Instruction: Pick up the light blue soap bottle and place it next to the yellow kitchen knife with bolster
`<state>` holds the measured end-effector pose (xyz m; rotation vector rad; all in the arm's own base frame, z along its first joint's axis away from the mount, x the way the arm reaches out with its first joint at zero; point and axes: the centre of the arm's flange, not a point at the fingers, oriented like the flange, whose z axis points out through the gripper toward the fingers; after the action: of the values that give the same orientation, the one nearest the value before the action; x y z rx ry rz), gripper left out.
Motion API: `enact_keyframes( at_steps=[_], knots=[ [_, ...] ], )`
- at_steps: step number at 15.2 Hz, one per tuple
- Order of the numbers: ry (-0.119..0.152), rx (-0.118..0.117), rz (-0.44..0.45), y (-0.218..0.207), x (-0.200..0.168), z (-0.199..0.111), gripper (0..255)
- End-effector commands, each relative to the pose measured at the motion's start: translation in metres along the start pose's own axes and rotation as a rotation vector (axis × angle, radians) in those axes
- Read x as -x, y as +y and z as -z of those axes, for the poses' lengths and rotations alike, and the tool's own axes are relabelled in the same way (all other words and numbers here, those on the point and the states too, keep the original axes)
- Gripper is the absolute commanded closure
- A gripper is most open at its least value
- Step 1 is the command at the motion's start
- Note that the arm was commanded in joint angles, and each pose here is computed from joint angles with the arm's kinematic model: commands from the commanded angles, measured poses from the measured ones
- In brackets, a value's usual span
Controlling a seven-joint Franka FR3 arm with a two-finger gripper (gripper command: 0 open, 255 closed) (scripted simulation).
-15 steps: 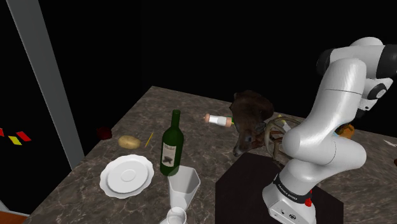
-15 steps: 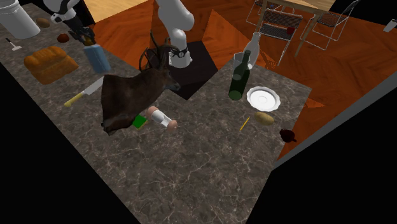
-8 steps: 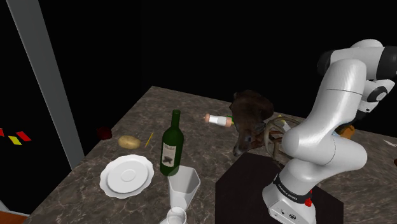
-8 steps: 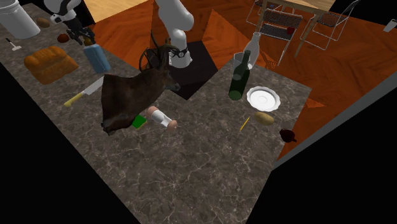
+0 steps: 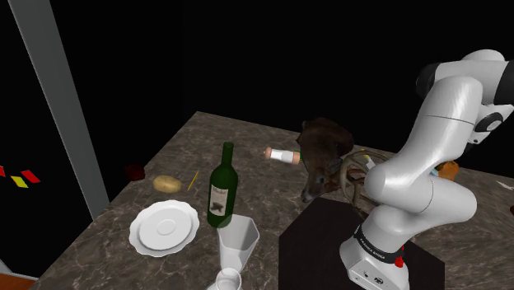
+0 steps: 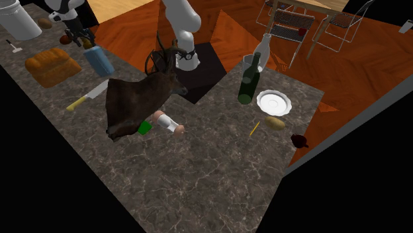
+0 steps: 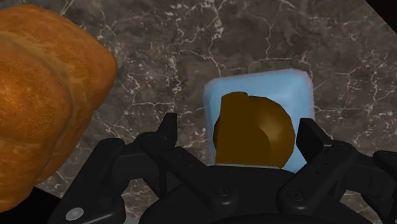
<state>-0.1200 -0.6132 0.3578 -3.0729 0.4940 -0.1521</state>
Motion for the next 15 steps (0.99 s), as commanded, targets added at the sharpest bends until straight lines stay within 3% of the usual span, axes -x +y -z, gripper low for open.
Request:
enact_keyframes(
  at_steps=[1,2,8,15],
  knots=[
    [0.000,0.000,0.000,0.000,0.000,0.000,0],
    [0.000,0.000,0.000,0.000,0.000,0.000,0],
    [0.173,-0.191,0.293,0.046,0.060,0.063,0],
    [0.178,-0.198,0.303,0.041,0.057,0.034,0]
  ],
)
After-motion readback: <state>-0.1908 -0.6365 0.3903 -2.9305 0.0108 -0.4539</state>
